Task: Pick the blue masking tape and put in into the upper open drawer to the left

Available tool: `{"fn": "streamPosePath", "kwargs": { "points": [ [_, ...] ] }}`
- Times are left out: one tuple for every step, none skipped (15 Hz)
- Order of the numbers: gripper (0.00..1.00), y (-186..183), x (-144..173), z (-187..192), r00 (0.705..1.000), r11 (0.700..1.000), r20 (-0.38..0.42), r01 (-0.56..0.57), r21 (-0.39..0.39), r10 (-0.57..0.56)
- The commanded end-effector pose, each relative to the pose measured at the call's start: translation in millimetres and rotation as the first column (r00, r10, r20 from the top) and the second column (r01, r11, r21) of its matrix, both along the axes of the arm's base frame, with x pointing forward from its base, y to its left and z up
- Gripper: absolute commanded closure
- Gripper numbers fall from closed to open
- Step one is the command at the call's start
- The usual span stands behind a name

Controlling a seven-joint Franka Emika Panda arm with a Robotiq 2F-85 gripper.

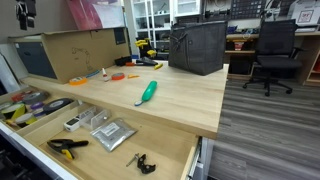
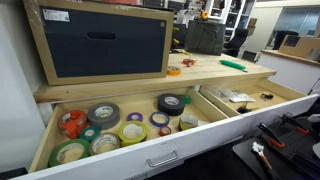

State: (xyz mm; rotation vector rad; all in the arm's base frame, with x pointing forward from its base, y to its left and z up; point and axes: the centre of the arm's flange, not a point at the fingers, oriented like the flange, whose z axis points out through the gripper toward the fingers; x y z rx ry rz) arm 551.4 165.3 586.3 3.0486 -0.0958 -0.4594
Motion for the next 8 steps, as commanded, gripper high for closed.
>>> {"fn": "streamPosePath", "kwargs": {
  "points": [
    [0.0, 24, 14, 15, 1.0, 0.987, -0.028, -0.007, -0.158, 0.003],
    [0.0, 30, 14, 13, 1.0, 0.98, -0.026, -0.015, -0.199, 0.01],
    [0.0, 15, -1, 4, 1.0, 0.991, -0.01, -0.016, -0.132, 0.015],
    [0.0, 20, 0, 2, 1.0, 0.99, -0.012, -0.025, -0.141, 0.024],
    [0.0, 21, 0, 0, 1.0, 0.989, -0.015, -0.028, -0.142, 0.027],
    [0.0, 21, 0, -1, 1.0, 0.989, -0.017, -0.028, -0.143, 0.026],
    [0.0, 19, 1, -1, 1.0, 0.99, -0.017, -0.025, -0.142, 0.022],
    [0.0, 16, 2, -1, 1.0, 0.99, -0.017, -0.02, -0.141, 0.018]
  ]
}}
